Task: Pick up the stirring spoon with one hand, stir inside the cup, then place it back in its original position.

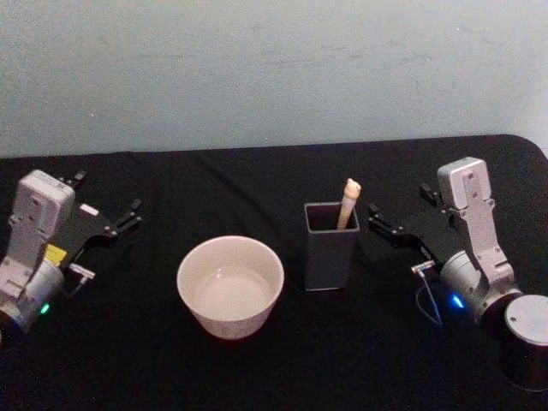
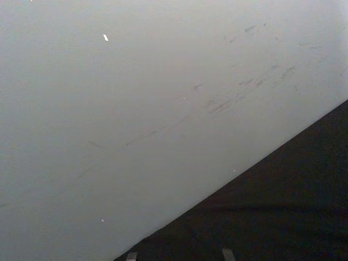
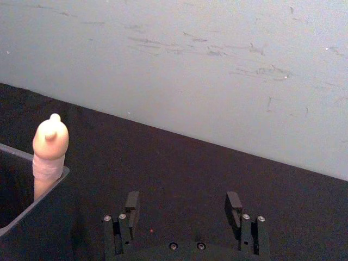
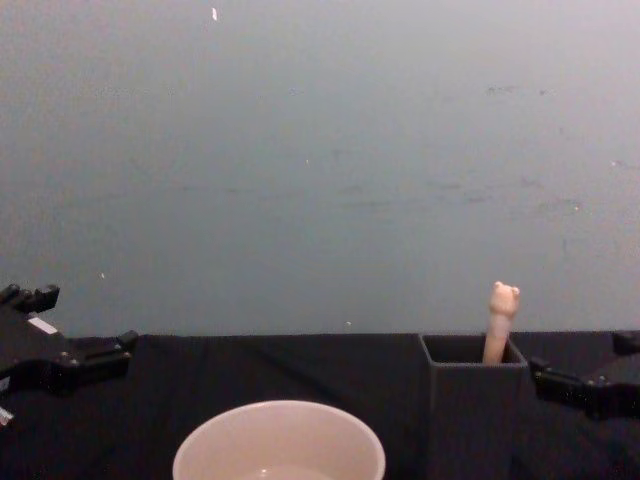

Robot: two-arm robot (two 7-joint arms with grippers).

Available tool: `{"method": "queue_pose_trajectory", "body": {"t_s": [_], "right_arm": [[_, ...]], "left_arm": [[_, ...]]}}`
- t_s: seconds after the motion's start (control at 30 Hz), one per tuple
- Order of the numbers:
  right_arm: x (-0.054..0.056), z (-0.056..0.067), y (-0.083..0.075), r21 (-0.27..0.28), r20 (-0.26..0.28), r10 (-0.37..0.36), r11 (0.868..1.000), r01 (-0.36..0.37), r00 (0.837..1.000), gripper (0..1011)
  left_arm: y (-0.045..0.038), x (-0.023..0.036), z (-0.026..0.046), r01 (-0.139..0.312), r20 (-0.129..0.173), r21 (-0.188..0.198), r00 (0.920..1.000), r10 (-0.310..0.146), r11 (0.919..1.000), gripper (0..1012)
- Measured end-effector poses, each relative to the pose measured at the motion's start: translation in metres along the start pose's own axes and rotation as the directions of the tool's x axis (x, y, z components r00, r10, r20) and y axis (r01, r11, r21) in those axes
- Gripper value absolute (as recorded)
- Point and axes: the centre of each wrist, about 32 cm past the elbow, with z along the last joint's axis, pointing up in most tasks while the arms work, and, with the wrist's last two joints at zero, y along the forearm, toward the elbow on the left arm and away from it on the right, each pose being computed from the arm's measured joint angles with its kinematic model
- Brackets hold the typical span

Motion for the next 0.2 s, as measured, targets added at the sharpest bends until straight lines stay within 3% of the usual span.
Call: {"method": "queue_pose_trajectory", "body": {"t_s": [0.2], "right_arm": [[0.0,0.0,0.0,0.0,0.0,0.0,1.0,0.0,1.0,1003]], "left_arm": [[0.0,0.0,0.0,0.0,0.0,0.0,1.0,0.0,1.0,1001]]}}
